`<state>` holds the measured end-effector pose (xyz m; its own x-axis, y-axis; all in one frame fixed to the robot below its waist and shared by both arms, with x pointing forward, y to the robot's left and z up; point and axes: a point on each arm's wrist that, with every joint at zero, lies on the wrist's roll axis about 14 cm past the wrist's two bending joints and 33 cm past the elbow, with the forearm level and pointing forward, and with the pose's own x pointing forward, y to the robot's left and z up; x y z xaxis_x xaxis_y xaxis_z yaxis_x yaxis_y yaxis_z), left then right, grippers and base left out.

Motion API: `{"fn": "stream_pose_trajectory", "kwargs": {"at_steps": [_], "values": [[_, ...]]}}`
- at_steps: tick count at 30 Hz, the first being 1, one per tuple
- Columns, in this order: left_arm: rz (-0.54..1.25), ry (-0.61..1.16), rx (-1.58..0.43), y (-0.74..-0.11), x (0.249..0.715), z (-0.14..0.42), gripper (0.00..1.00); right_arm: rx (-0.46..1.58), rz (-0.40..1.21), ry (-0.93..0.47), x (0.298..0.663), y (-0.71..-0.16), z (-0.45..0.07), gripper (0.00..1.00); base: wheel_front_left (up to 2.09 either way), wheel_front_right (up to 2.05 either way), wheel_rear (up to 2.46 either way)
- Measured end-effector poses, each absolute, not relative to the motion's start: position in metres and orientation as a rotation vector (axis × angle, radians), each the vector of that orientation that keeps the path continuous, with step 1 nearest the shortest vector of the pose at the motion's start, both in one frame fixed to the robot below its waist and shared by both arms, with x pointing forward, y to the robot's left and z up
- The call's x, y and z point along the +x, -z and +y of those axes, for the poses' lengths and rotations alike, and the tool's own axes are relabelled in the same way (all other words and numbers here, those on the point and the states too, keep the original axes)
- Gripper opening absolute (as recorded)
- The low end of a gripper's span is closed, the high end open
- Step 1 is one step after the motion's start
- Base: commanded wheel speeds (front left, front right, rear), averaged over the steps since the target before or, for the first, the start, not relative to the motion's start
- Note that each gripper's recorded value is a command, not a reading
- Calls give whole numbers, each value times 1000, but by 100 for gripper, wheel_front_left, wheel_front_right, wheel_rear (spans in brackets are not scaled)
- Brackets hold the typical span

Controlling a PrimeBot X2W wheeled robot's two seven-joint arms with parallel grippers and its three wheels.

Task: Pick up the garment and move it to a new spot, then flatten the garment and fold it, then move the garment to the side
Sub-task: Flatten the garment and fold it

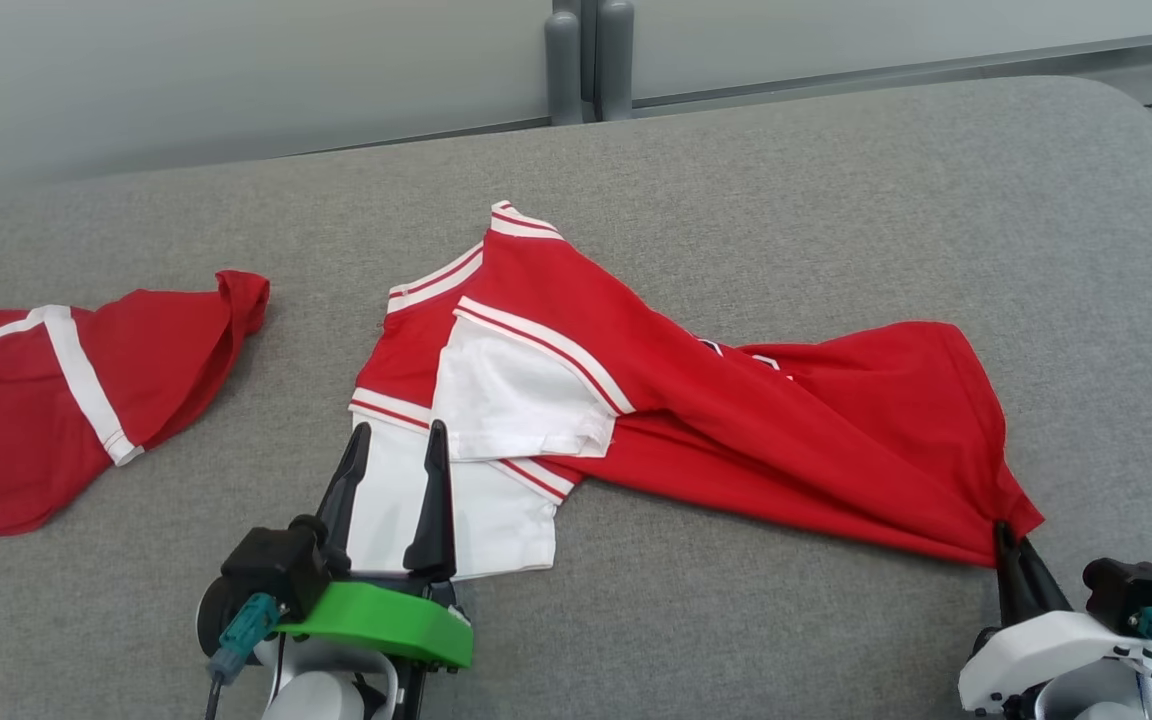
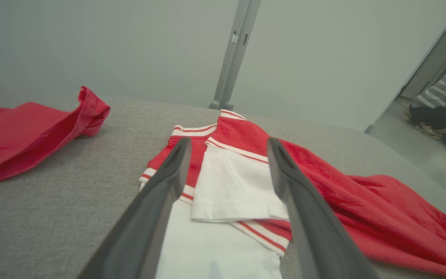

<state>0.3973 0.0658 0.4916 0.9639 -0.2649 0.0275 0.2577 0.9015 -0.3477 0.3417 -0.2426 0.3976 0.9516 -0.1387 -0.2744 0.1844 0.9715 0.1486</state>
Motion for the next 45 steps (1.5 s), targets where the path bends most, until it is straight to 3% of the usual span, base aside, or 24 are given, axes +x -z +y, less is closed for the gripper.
{"fn": "stream_pose_trajectory", "kwargs": {"at_steps": [1,11,18,35,37,38,39,45], "values": [[31,282,-363,-489,398,62,100,167,254,171,343,-401,-245,100,0,0,0],[199,370,-388,-456,411,27,100,125,99,252,349,-447,-278,100,0,0,0],[307,340,-385,-428,429,28,100,71,-32,269,354,-490,-290,100,0,0,0],[424,320,-331,-392,468,29,100,43,-88,243,364,-509,-283,100,0,0,0],[422,330,-328,-392,469,28,44,42,-88,244,364,-509,-283,100,0,0,0],[416,336,-329,-394,470,27,11,42,-88,244,365,-509,-283,100,0,0,0],[410,342,-331,-395,470,27,0,40,-88,243,365,-509,-282,100,0,0,0],[374,372,-333,-406,469,24,0,44,-93,219,372,-510,-275,100,0,0,0]]}}
